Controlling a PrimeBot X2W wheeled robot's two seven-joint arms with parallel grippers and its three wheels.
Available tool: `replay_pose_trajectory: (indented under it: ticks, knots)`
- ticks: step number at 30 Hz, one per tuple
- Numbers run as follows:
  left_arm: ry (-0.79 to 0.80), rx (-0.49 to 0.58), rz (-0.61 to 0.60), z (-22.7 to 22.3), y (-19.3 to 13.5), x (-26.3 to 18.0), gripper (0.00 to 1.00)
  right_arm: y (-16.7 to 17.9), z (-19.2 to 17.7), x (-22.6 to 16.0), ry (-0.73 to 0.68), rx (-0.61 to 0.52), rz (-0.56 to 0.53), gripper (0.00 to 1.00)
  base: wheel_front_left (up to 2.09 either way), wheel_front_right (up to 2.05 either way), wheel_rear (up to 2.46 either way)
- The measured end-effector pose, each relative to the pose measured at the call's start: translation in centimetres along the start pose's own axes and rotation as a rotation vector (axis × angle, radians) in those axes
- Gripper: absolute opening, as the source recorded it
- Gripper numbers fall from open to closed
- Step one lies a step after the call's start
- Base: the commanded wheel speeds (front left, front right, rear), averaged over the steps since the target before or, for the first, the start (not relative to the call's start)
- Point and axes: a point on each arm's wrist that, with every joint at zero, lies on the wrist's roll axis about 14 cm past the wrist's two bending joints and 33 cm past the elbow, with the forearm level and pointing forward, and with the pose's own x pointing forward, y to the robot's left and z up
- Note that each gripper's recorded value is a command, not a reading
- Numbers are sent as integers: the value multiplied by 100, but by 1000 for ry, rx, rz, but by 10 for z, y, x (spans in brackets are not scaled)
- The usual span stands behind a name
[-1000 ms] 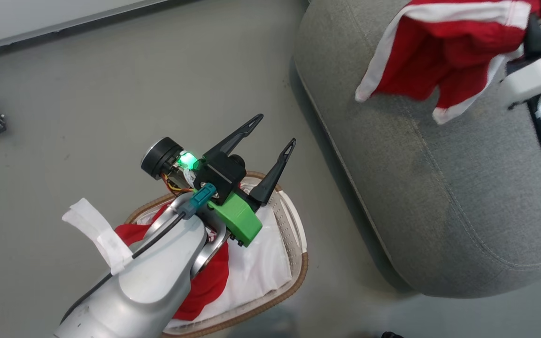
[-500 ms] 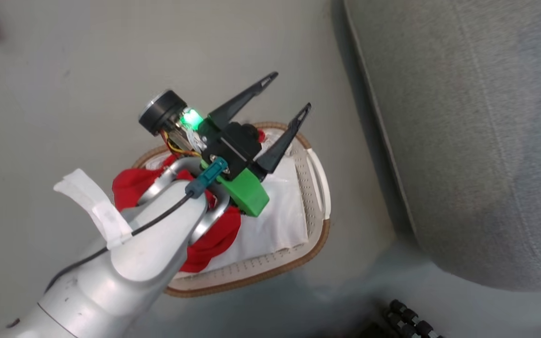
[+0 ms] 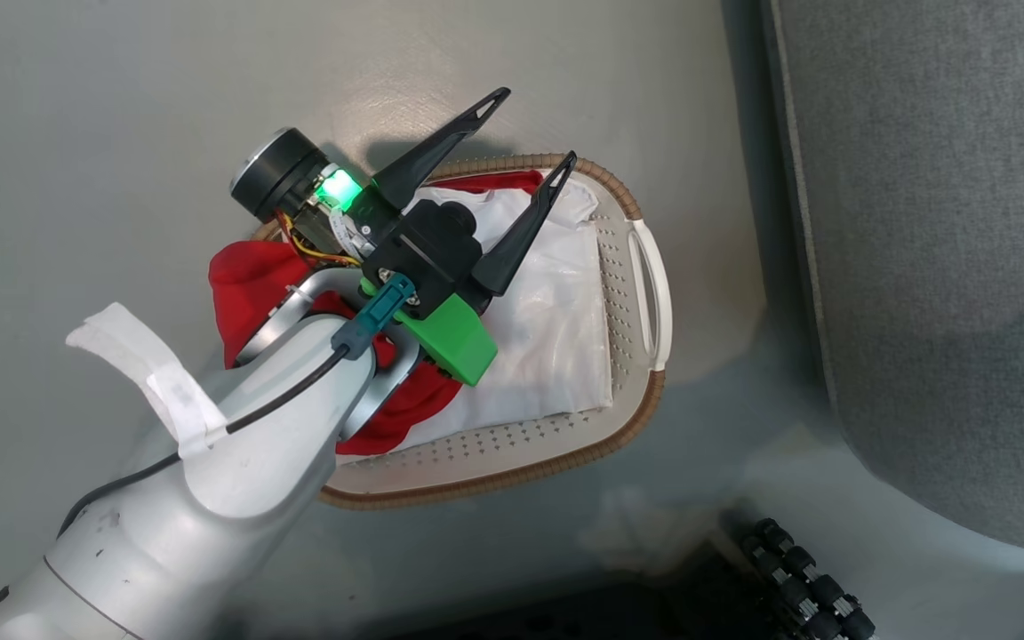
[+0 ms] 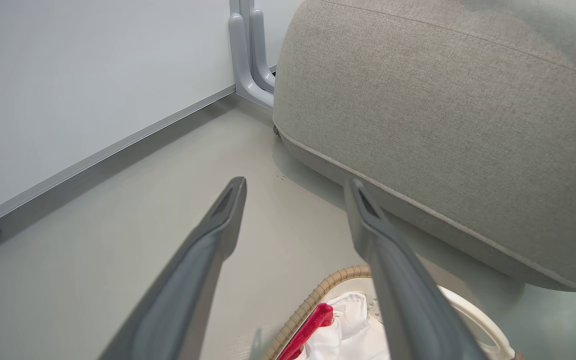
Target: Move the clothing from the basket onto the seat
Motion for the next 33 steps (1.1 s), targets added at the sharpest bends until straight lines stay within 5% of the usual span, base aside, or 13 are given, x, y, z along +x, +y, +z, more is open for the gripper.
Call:
replay_pose_trajectory:
  ticks: [4, 6, 8, 23, 33]
  knots:
    - [10, -5, 9, -4, 3, -2, 100, 11, -12, -7, 20, 29, 6, 0, 0, 0, 0]
    - [6, -7, 10, -2, 2, -2, 100, 7, -10, -10, 12, 29, -2, 40, 0, 0, 0]
    - [5, -10, 13, -1, 0, -3, 100, 8, -9, -15, 8, 46, -2, 100, 0, 0, 0]
    - [-64, 4, 61, 42, -3, -14, 100, 10, -15, -69, 51, 101, 87, 100, 0, 0, 0]
    - [-150, 4, 181, 95, 2, -41, 100, 10, 67, -79, -146, 126, 151, 100, 0, 0, 0]
